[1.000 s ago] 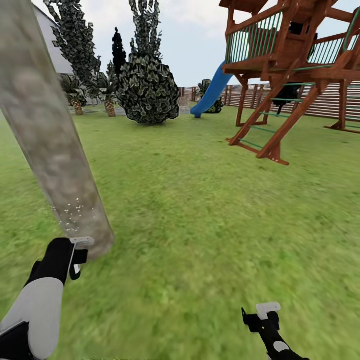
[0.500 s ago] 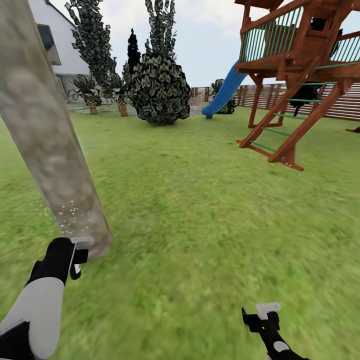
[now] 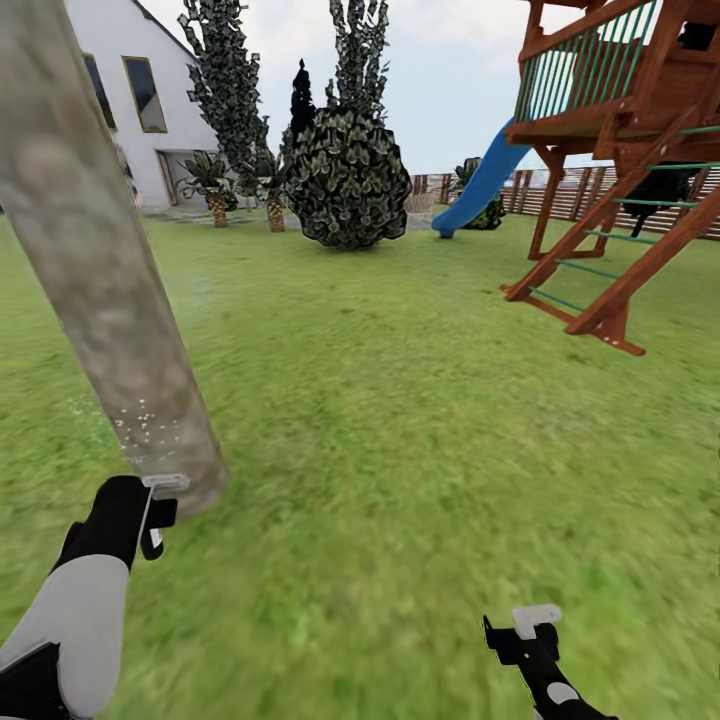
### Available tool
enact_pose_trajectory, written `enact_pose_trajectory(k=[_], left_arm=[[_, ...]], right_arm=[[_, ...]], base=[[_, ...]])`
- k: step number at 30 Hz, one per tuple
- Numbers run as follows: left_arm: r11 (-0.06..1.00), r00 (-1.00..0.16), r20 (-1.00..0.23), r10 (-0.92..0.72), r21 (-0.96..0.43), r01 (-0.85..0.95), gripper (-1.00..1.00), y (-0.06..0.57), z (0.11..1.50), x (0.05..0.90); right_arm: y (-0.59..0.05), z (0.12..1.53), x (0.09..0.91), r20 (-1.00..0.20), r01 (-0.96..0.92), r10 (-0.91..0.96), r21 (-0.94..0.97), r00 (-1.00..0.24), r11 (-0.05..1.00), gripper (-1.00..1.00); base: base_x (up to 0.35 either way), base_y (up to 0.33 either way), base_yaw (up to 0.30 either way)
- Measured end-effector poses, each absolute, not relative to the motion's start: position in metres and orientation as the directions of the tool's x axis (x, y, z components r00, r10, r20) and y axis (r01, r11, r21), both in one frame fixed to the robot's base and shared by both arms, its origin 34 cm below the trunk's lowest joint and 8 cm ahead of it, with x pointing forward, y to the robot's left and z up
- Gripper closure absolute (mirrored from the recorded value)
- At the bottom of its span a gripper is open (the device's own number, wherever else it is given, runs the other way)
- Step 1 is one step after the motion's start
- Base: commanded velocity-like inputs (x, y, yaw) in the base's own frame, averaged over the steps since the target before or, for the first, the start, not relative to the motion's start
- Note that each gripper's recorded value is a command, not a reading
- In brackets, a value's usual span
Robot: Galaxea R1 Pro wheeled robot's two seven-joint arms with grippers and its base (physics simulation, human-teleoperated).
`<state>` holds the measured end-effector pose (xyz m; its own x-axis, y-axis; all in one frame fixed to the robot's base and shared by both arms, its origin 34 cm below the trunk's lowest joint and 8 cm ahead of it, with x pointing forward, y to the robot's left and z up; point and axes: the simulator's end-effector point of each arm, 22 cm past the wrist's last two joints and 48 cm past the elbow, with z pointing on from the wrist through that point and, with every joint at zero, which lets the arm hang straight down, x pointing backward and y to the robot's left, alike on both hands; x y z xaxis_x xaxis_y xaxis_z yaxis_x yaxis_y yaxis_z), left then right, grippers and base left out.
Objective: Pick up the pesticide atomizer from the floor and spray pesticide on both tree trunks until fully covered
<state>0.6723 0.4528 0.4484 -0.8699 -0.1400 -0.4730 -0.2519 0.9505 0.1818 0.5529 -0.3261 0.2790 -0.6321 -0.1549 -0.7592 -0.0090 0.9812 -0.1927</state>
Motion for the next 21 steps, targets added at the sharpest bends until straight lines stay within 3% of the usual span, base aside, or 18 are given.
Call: enact_pose_trajectory(k=[5, 21], left_arm=[[0.950, -0.870, -0.474, -0.140, 0.183, -0.252, 1.00, 0.4531, 0.4488, 0.6724], [0.951, -0.868, -0.475, -0.143, 0.177, -0.253, 1.00, 0.4524, 0.4486, 0.6726]], right_arm=[[-0.3259, 0.2790, 0.5529, -0.759, -0.009, -0.155, -0.192, -0.632, 0.981, -1.00], [-0.3256, 0.2790, 0.5530, -0.759, -0.010, -0.155, -0.192, -0.632, 0.981, -1.00]], base=[[0.150, -0.261, 0.120], [0.233, -0.198, 0.276]])
